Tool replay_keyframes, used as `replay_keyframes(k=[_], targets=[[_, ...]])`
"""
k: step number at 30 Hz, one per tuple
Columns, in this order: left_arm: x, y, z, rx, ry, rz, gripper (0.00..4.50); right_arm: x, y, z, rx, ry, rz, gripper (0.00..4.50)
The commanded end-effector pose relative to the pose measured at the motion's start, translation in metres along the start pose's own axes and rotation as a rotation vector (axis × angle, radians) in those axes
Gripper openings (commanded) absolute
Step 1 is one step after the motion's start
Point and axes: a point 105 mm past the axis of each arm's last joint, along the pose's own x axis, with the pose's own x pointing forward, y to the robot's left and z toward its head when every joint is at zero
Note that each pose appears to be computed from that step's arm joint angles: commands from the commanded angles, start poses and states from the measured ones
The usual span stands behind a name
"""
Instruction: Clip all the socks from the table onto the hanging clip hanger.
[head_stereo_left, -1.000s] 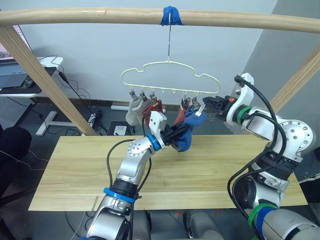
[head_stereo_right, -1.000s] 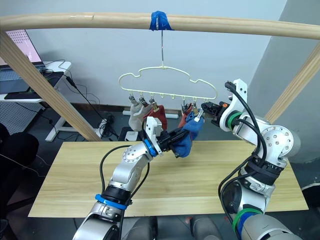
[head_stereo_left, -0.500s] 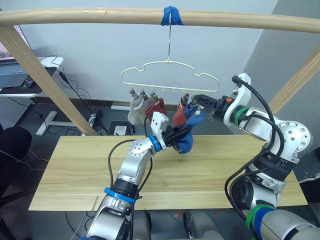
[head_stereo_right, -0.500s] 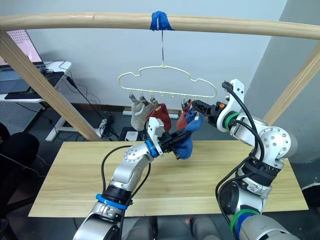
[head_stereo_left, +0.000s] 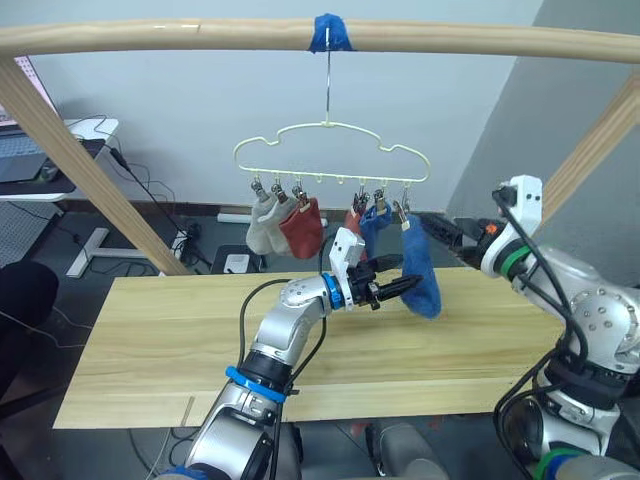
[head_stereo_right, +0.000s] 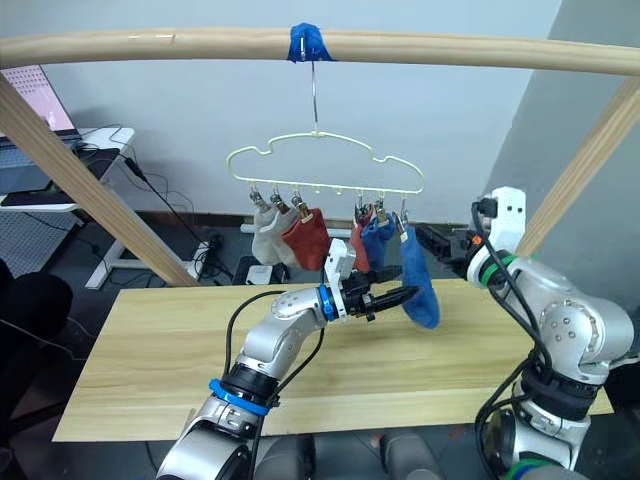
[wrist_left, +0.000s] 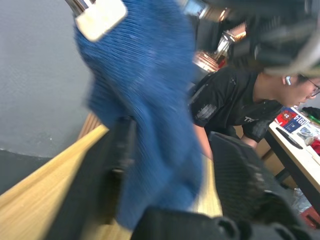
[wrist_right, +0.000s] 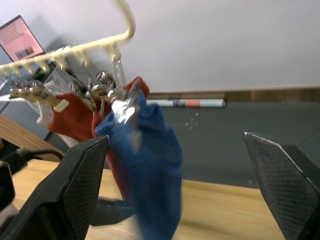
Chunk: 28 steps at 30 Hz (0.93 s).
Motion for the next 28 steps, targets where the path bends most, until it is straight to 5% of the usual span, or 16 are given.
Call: replay_keyframes(k=[1,2,16,28], targets=[[-0.037,0.023,-0.015,-0.019,0.037,0.110,4.22,-0.005,-0.012,-0.022,-0.063,-0.053,-0.037,4.50],[-0.046,0.028,-0.016,-0.017,0.046,0.136,4.49,-0.007,-0.013,-0.028,-0.067,-0.060,-0.027,4.50],[-0.233,0.052,-0.038,0.010,0.213,0.766,4.49,-0.032,-0.052,-0.101,-0.241,0.006,-0.035,4.50],[-0.262,0.047,-0.060,0.014,0.335,0.926,4.49,-0.034,-0.088,-0.121,-0.222,0.005,-0.178,4.50]])
